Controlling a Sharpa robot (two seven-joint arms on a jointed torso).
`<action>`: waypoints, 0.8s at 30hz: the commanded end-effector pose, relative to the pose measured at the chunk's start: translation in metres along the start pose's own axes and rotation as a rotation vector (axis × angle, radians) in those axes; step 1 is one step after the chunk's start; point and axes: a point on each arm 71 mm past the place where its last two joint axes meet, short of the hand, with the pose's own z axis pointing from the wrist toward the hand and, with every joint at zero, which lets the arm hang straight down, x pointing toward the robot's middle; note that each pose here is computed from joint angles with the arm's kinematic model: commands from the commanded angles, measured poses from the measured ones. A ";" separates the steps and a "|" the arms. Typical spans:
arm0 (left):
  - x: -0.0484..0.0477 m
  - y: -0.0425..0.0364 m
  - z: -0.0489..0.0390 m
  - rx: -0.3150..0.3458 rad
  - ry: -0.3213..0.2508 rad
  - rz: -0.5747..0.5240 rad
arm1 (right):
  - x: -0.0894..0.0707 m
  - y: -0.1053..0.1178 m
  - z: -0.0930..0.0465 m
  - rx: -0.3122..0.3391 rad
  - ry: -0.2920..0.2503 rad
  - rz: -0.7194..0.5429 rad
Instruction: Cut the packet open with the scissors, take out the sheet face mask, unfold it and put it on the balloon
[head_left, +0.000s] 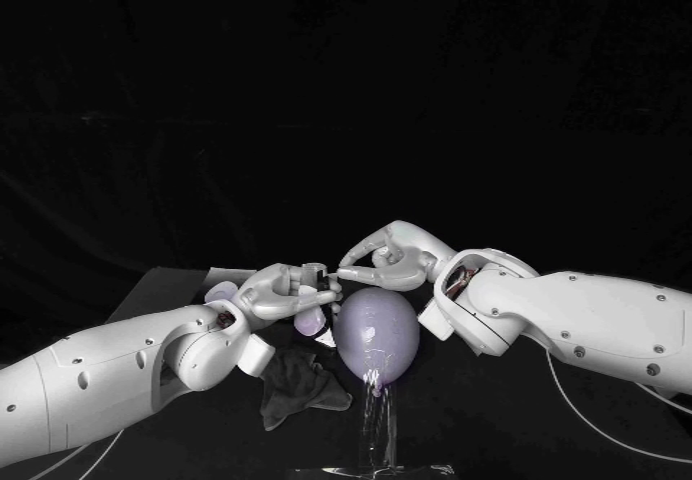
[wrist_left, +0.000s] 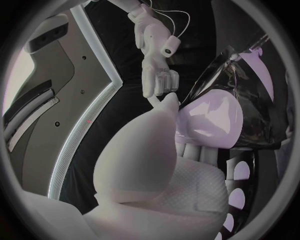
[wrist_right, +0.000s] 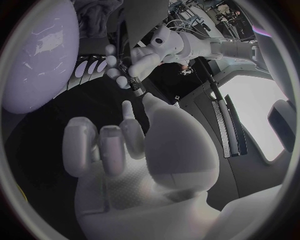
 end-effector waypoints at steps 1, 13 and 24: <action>-0.0015 -0.0038 0.0026 0.033 -0.055 0.134 | 0.005 0.000 0.001 0.020 0.054 -0.013; 0.0007 -0.0047 0.0055 0.040 -0.082 0.194 | 0.013 0.005 0.010 0.000 0.022 -0.080; 0.0045 -0.0072 0.0072 0.065 -0.090 0.355 | 0.015 0.008 0.015 -0.018 -0.021 -0.130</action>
